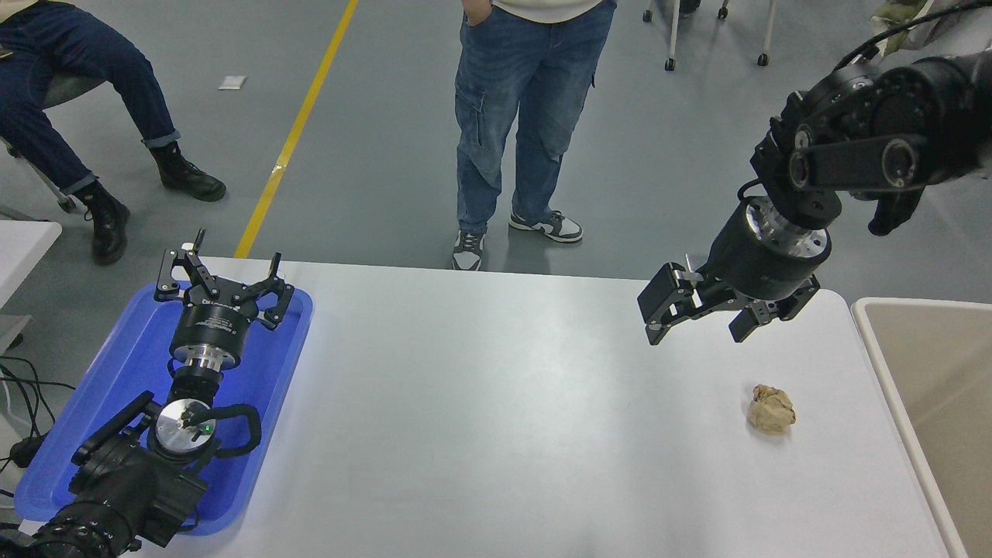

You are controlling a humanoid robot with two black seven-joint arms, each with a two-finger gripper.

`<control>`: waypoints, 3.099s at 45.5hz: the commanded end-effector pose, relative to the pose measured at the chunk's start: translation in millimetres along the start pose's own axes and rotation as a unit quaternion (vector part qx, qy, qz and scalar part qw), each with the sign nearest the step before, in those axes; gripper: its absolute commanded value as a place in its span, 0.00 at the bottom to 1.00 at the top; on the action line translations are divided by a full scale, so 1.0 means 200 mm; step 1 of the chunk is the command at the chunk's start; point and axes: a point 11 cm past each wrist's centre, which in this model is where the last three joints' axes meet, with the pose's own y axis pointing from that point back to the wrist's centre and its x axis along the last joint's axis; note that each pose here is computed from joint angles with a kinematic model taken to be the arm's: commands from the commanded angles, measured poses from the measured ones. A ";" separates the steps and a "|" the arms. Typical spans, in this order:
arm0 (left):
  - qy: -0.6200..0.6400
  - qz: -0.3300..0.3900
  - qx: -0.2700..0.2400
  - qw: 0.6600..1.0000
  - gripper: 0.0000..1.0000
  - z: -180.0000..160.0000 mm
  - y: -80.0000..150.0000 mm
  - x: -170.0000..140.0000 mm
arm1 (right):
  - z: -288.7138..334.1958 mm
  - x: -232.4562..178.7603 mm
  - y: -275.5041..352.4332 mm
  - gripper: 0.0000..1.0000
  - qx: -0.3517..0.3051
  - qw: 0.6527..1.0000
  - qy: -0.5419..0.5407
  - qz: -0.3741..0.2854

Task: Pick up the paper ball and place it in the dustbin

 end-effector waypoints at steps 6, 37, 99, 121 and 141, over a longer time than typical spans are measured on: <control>0.000 0.001 0.000 1.000 1.00 0.00 0.00 0.00 | 0.00 0.00 0.00 1.00 0.000 1.000 -0.001 -0.001; 0.001 0.001 0.000 1.000 1.00 0.00 0.00 0.00 | 0.26 -0.02 -0.10 1.00 -0.018 1.000 -0.002 0.004; 0.001 0.001 0.000 1.000 1.00 0.00 0.00 0.00 | 1.05 -0.14 -0.92 1.00 -0.058 0.993 -0.017 0.097; 0.001 0.001 0.000 1.000 1.00 0.00 0.00 0.00 | 0.96 -0.15 -1.09 1.00 -0.044 0.992 -0.004 0.121; 0.001 0.001 0.000 1.000 1.00 0.00 0.00 0.00 | 0.96 -0.19 -1.17 0.98 -0.053 0.991 0.005 0.126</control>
